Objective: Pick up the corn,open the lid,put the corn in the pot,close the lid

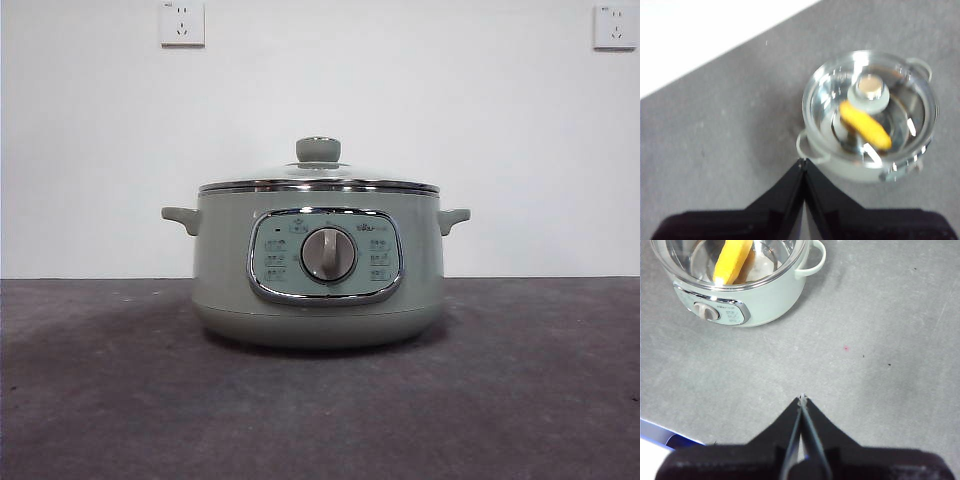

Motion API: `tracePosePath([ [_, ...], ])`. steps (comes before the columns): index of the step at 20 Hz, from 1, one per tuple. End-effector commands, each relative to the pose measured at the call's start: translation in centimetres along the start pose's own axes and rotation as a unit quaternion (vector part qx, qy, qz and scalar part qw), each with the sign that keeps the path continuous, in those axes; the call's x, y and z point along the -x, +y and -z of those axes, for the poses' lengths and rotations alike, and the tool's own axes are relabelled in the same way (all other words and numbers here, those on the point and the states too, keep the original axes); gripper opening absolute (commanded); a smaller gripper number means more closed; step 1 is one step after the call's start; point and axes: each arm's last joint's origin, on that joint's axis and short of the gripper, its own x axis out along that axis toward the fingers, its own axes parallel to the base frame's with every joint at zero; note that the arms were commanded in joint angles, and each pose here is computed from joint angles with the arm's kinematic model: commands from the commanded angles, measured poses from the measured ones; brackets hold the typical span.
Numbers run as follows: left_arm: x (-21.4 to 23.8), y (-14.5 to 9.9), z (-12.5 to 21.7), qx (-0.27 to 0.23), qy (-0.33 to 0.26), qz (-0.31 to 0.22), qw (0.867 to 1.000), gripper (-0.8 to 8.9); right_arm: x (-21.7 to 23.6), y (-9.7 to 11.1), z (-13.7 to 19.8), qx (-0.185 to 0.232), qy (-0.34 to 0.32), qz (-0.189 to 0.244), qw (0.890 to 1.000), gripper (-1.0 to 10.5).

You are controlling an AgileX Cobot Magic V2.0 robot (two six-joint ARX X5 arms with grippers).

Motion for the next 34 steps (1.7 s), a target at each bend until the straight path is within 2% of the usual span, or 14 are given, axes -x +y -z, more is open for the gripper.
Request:
tracePosePath([
  [1, 0.7, 0.8, 3.1, 0.018, 0.011, -0.025, 0.999, -0.03, -0.3, 0.1, 0.0, -0.003, 0.007, 0.002, 1.000, 0.0],
  [3, 0.7, 1.5, 6.1, 0.042, -0.009, -0.059, 0.997, -0.04, -0.4, 0.1, 0.0, -0.003, 0.007, 0.002, 1.000, 0.0],
  [6, -0.6, 1.8, 12.2, 0.074, -0.076, -0.116, 0.988, -0.03, -0.5, 0.2, 0.0, -0.003, 0.009, 0.002, 1.000, 0.0],
  [10, -4.8, 0.6, 21.2, 0.105, -0.188, -0.181, 0.959, -0.03, -0.5, 0.2, -0.1, -0.002, 0.010, 0.002, 1.000, 0.0],
  [13, -8.7, -0.8, 27.1, 0.173, -0.262, -0.177, 0.933, -0.03, -0.5, 0.2, -0.1, -0.002, 0.010, 0.002, 1.000, 0.0],
  [16, -11.2, -1.8, 31.0, 0.184, -0.274, -0.175, 0.928, -0.03, -0.5, 0.2, -0.1, -0.002, 0.010, 0.002, 1.000, 0.0],
  [23, -12.2, -2.5, 33.6, 0.183, -0.281, -0.186, 0.924, -0.03, -0.5, 0.2, -0.1, -0.002, 0.010, 0.002, 1.000, 0.0],
  [27, -12.6, -2.7, 34.4, 0.190, -0.239, -0.180, 0.935, -0.03, -0.5, 0.2, -0.1, -0.002, 0.010, 0.002, 1.000, 0.0],
  [29, -12.6, -2.7, 34.4, 0.186, -0.239, -0.182, 0.936, -0.03, -0.5, 0.2, -0.1, -0.002, 0.010, 0.002, 1.000, 0.0],
  [34, -12.6, -2.7, 34.4, 0.134, -0.228, -0.194, 0.945, -0.03, -0.5, 0.2, -0.1, -0.002, 0.010, 0.002, 1.000, 0.0],
])
